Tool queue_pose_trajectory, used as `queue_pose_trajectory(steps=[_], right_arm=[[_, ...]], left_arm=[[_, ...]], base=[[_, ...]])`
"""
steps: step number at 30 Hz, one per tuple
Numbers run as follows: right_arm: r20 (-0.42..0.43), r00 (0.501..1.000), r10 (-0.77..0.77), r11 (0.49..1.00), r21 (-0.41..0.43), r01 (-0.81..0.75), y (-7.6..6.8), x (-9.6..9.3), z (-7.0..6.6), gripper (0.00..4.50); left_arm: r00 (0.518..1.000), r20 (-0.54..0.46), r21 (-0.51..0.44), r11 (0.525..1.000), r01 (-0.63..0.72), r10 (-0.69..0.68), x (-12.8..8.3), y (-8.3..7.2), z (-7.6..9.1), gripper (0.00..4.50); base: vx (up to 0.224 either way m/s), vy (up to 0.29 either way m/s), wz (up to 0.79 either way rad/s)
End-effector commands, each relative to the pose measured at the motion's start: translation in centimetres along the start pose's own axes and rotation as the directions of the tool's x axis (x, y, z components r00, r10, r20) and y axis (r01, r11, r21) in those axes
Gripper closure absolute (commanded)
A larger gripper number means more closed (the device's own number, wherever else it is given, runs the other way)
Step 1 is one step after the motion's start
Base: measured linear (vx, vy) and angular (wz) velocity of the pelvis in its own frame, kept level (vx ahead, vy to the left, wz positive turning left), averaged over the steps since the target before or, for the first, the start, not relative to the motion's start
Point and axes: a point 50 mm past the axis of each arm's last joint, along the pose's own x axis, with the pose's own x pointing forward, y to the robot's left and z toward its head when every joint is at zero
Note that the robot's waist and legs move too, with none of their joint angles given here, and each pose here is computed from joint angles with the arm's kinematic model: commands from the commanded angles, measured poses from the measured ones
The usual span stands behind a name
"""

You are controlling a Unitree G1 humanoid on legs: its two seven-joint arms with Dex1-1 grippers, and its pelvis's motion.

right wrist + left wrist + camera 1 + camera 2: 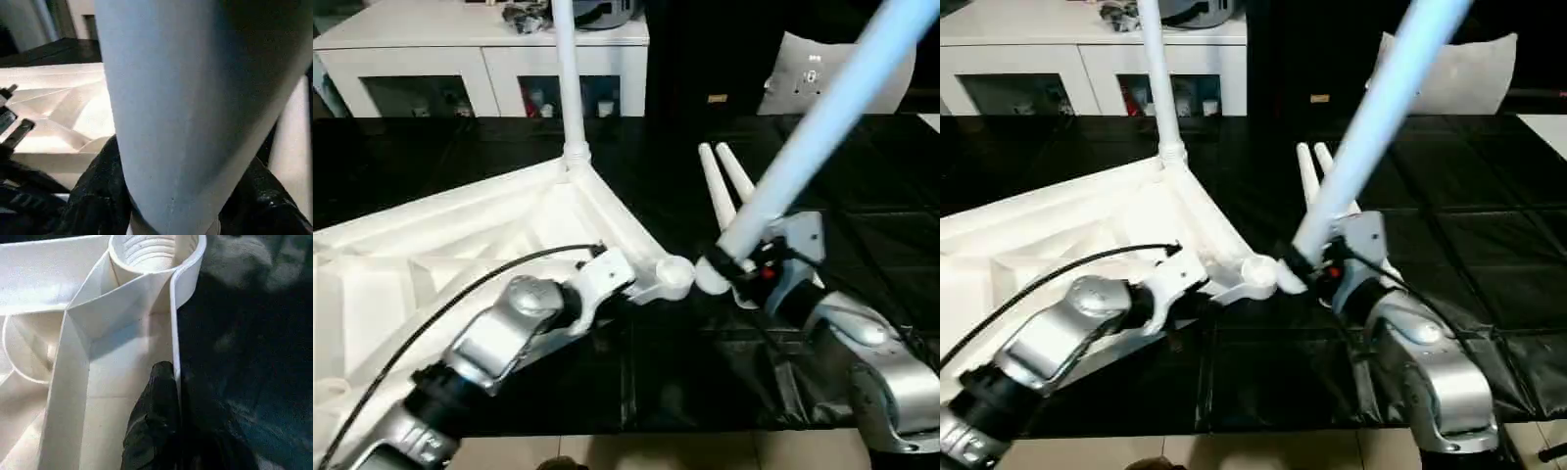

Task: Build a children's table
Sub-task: Move to table, then insert table leg to table base

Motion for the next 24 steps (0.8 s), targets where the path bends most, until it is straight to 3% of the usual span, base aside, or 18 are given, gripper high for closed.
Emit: queue_pose_trajectory(steps=[1, 3, 6, 11, 15, 16, 17, 24], right_arm=[[-0.001, 0.999, 0.040, 0.999, -0.006, -0.040, 0.5, 0.4, 0.4, 2.61], [-0.008, 0.998, 0.057, 0.998, -0.009, -0.057, 0.8, 0.6, 0.2, 2.61], [-0.022, 0.996, 0.083, 0.996, -0.013, -0.084, 1.4, 1.0, -0.1, 2.61], [-0.023, 0.992, 0.126, 0.992, -0.003, -0.126, 2.3, 1.6, -0.5, 2.61], [-0.015, 0.989, 0.145, 0.989, -0.002, -0.145, 2.6, 1.8, -0.4, 2.61], [-0.010, 0.989, 0.150, 0.989, -0.002, -0.150, 2.7, 1.9, -0.4, 2.61], [-0.010, 0.988, 0.152, 0.988, -0.002, -0.152, 2.8, 1.9, -0.5, 2.61], [-0.012, 0.985, 0.172, 0.985, -0.006, -0.173, 3.1, 2.1, -0.6, 2.61]], left_arm=[[0.997, 0.072, 0.046, 0.999, 0.002, -0.005, -1.4, 0.6, 0.2, 4.50], [0.994, 0.092, 0.104, 0.993, 0.047, -0.057, -2.4, 0.6, -0.3, 4.50], [0.992, 0.019, 0.153, 0.981, 0.122, -0.126, -3.8, 0.7, -2.0, 4.50], [0.996, 0.012, 0.154, 0.985, 0.083, -0.085, -5.0, 1.7, -2.8, 4.50], [0.996, 0.073, 0.081, 0.996, 0.049, -0.055, -4.8, 1.9, -2.5, 4.50], [0.993, 0.100, 0.072, 0.996, 0.057, -0.064, -4.8, 1.8, -2.4, 4.05], [0.991, 0.115, 0.075, 0.995, 0.064, -0.073, -4.8, 1.7, -2.3, 3.91], [0.993, 0.111, 0.100, 0.994, 0.034, -0.045, -4.2, 1.6, -2.4, 3.48]], base=[[0.000, 0.000, 0.00], [0.000, 0.000, 0.00], [0.000, 0.000, 0.00], [0.000, 0.000, 0.00], [0.000, 0.000, 0.00], [0.000, 0.000, 0.00], [0.000, 0.000, 0.00], [0.000, 0.000, 0.00]])
